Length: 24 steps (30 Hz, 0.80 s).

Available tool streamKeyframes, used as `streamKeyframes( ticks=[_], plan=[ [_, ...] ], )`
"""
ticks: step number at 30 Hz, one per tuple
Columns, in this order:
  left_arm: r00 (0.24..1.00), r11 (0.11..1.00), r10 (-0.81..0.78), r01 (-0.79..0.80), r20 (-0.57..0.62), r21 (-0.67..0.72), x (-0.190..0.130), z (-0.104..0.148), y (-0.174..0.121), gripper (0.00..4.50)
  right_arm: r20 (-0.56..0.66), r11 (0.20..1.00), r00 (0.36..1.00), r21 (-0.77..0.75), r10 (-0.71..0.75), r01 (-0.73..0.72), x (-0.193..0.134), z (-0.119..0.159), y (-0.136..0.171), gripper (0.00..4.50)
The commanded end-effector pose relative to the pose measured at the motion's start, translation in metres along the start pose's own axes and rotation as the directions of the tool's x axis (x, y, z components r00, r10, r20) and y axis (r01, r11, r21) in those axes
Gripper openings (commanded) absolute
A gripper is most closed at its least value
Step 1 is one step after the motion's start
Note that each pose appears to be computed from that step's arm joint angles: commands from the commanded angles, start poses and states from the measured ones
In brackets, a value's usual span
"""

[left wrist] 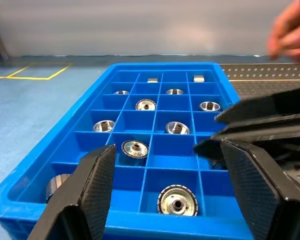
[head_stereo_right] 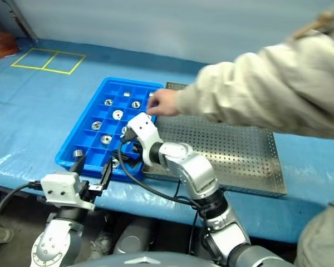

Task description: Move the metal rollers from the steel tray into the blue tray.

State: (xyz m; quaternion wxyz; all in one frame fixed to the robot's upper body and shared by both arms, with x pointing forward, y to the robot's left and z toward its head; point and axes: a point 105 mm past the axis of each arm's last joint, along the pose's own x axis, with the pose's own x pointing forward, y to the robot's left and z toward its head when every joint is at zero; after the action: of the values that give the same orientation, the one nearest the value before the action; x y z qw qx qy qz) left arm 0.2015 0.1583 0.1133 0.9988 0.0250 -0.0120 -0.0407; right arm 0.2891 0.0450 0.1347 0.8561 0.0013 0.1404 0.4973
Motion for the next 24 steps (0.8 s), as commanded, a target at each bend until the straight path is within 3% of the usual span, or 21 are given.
streamKeyframes(
  ticks=[1, 24],
  plan=[
    [0.999, 0.999, -0.040, 0.040, 0.003, -0.017, 0.003, 0.001, -0.007, 3.65, 0.023, 0.999, 0.999, 0.015, -0.030, 0.030, -0.009, 0.002, -0.003, 4.41],
    [0.994, 0.994, -0.105, 0.105, -0.001, -0.011, 0.017, 0.003, -0.025, 3.65, -0.014, 0.994, 0.996, 0.058, -0.089, 0.089, -0.008, -0.016, 0.001, 4.41]
  ],
)
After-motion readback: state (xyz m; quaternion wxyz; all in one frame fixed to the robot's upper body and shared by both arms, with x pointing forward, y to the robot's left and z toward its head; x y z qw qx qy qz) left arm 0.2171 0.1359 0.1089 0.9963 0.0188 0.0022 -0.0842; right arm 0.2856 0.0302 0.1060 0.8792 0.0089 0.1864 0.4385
